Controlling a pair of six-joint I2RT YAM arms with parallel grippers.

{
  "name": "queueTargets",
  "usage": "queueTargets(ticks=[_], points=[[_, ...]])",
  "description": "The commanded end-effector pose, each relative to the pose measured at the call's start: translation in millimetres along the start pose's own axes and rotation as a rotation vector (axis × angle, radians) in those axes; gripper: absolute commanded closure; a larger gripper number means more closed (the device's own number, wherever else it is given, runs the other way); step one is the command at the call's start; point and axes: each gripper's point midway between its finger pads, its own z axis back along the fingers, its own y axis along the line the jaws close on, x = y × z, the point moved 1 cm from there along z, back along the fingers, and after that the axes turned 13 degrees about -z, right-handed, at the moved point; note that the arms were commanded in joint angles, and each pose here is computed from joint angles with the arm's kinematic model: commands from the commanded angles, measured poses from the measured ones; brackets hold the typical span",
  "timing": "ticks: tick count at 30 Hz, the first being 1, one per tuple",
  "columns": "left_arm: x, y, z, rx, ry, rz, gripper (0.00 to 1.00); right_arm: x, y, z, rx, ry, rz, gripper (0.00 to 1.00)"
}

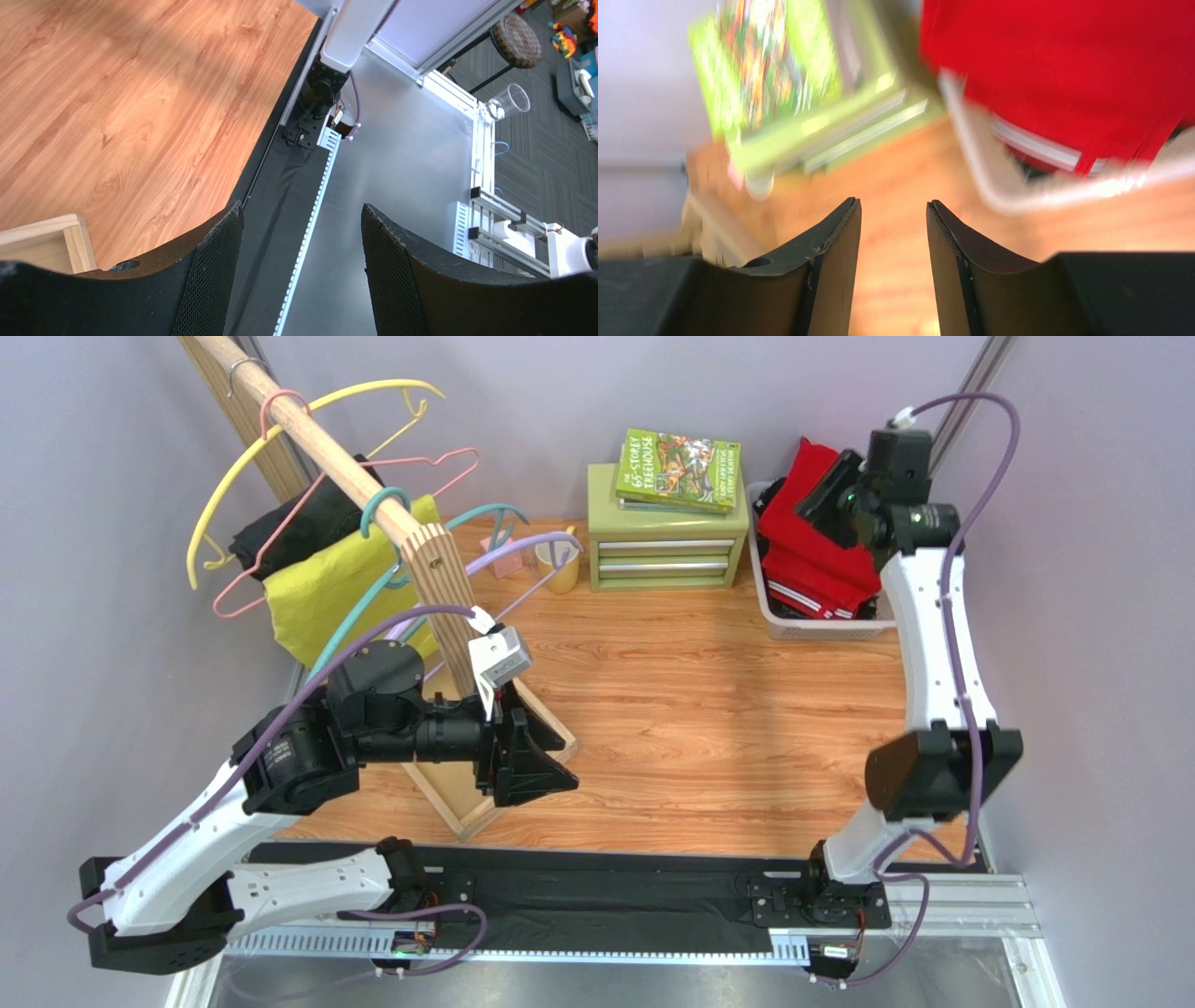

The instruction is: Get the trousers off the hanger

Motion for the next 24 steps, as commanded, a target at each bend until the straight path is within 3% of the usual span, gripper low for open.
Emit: queueTargets(ticks=[1, 8, 12, 21, 24], points=[[15, -9, 1, -0.043, -0.091, 0.008, 0.32, -98, -10, 51, 0.019, 0.195, 0.124, 0.53], [7, -22, 17, -0.095, -0.158, 0.030, 0.31, -225, -12, 138, 0.232, 0.411, 0.172, 0.46], [-2, -27, 26, -0.115, -0.219, 0.059, 0.31, -254, -15, 180, 0.441, 0.455, 0.098, 0.41], [-72, -34, 24, -0.225, -0.235, 0.055, 0.31, -311, -57, 196, 0.749, 0.556, 0.025, 0.30], [-101, -27, 18, -0.214, -0.238, 0.040, 0.31, -315, -61, 198, 0.824, 0.532, 0.026, 0.27]])
